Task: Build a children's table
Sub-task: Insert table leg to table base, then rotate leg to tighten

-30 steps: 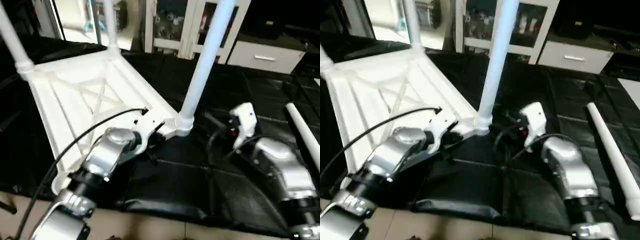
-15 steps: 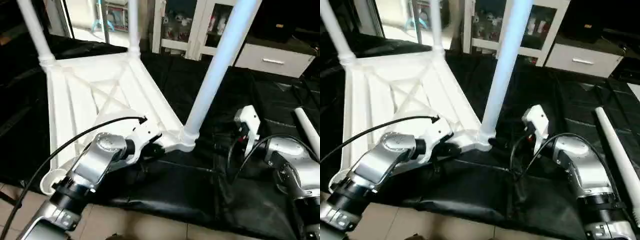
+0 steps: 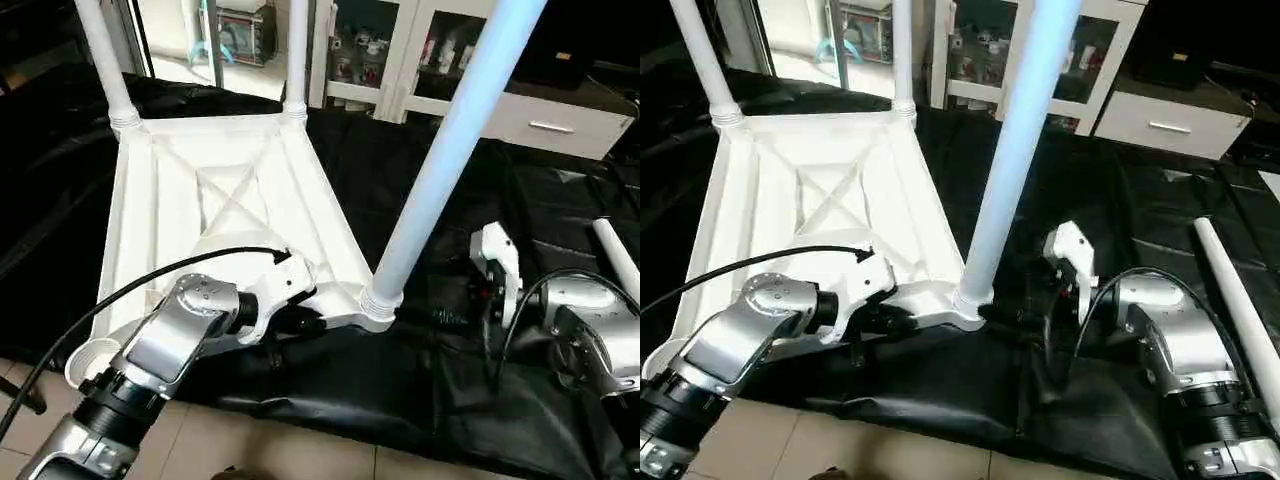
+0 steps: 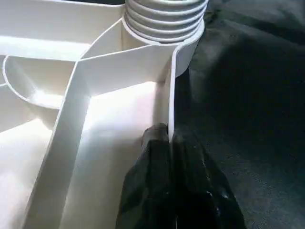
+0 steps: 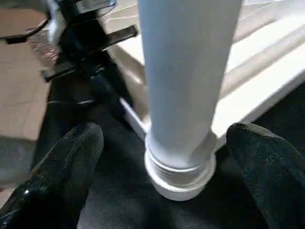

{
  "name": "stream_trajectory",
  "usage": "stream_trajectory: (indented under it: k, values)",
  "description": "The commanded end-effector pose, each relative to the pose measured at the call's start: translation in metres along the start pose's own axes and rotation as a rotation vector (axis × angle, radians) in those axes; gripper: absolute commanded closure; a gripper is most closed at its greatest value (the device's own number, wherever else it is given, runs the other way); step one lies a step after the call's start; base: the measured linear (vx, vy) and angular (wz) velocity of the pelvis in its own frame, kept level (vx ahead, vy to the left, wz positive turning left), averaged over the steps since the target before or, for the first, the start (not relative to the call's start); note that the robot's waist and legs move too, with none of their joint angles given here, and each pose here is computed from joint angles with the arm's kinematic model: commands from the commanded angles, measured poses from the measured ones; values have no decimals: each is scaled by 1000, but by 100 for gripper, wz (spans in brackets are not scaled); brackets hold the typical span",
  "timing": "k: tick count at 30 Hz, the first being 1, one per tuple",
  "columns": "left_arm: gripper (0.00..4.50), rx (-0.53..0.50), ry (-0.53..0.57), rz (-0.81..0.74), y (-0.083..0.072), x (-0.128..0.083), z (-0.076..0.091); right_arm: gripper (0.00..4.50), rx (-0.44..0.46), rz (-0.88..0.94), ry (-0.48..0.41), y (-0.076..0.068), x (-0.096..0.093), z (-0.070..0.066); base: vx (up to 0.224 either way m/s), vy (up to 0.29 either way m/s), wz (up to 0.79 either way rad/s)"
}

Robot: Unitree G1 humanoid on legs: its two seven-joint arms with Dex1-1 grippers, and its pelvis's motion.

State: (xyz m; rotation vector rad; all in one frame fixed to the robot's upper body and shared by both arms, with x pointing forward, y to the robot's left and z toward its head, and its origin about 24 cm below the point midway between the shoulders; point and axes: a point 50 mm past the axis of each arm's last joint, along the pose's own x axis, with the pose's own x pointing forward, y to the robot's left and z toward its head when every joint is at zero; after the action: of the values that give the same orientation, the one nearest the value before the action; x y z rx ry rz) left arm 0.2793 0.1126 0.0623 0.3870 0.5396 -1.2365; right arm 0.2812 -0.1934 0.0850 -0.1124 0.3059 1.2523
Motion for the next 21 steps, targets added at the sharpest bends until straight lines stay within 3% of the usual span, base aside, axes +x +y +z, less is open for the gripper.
stream_trajectory:
  k: [1,10,11,21]
  values:
    - [450,14,-42,-112,-14,9,6,2,-17,16,9,0,0,3,0,0,0]
    - [450,34,-33,-150,-18,9,8,2,-50,27,31,-5,15,1,0,0,0]
    - [450,35,-33,-150,-18,8,8,28,-52,29,34,-6,16,1,0,0,0]
    - [450,39,-22,-154,-18,6,7,113,-61,66,50,-8,11,2,0,0,0]
